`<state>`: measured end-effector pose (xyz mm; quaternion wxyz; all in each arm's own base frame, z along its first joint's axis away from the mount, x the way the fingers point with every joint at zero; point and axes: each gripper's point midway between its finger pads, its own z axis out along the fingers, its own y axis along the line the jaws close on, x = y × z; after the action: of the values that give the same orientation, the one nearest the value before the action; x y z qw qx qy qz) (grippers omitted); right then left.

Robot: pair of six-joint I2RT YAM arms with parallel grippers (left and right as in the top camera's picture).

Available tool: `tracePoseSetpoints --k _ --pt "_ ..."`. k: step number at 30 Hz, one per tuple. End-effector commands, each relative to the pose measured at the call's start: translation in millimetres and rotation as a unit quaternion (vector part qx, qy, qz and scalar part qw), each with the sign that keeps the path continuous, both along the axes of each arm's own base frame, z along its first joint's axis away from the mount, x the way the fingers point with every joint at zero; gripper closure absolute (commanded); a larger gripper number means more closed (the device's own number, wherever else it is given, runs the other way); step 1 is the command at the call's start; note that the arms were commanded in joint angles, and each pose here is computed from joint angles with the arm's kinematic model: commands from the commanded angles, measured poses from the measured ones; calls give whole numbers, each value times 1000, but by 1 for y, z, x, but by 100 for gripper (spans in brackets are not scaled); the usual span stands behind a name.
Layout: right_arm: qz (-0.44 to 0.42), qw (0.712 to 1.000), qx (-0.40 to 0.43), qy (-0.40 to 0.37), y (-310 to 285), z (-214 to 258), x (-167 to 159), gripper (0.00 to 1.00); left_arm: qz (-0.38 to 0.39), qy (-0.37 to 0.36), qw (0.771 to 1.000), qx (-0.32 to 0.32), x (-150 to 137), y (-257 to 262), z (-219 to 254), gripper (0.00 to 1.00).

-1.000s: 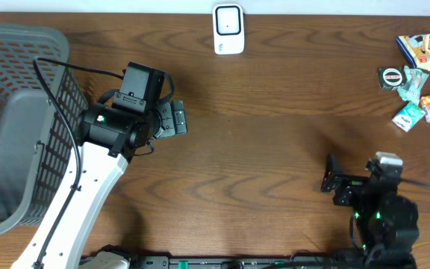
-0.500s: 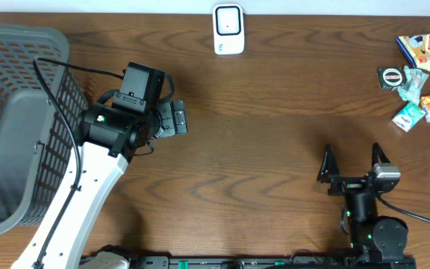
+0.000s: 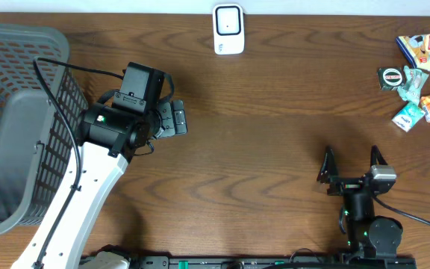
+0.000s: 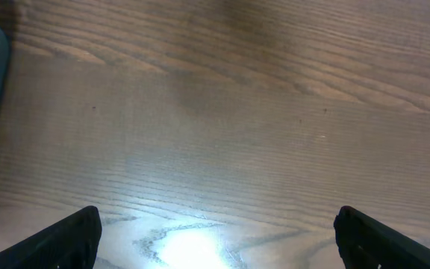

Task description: Scan the item barcode

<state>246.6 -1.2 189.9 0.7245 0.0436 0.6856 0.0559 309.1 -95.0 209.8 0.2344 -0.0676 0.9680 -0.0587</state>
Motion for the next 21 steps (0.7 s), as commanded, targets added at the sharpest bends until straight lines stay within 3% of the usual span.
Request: tracePoseSetpoints --k 1,4,21 --pt "-6 999 -15 28 -4 -15 0 1 -6 -7 1000 -4 1 -3 6 2" --pt "-11 997 -24 66 -6 -34 -1 1 -6 -7 1000 -4 1 -3 6 2" --pt "-17 997 -26 67 -8 -34 -1 1 -6 -7 1000 -4 1 -3 6 2"
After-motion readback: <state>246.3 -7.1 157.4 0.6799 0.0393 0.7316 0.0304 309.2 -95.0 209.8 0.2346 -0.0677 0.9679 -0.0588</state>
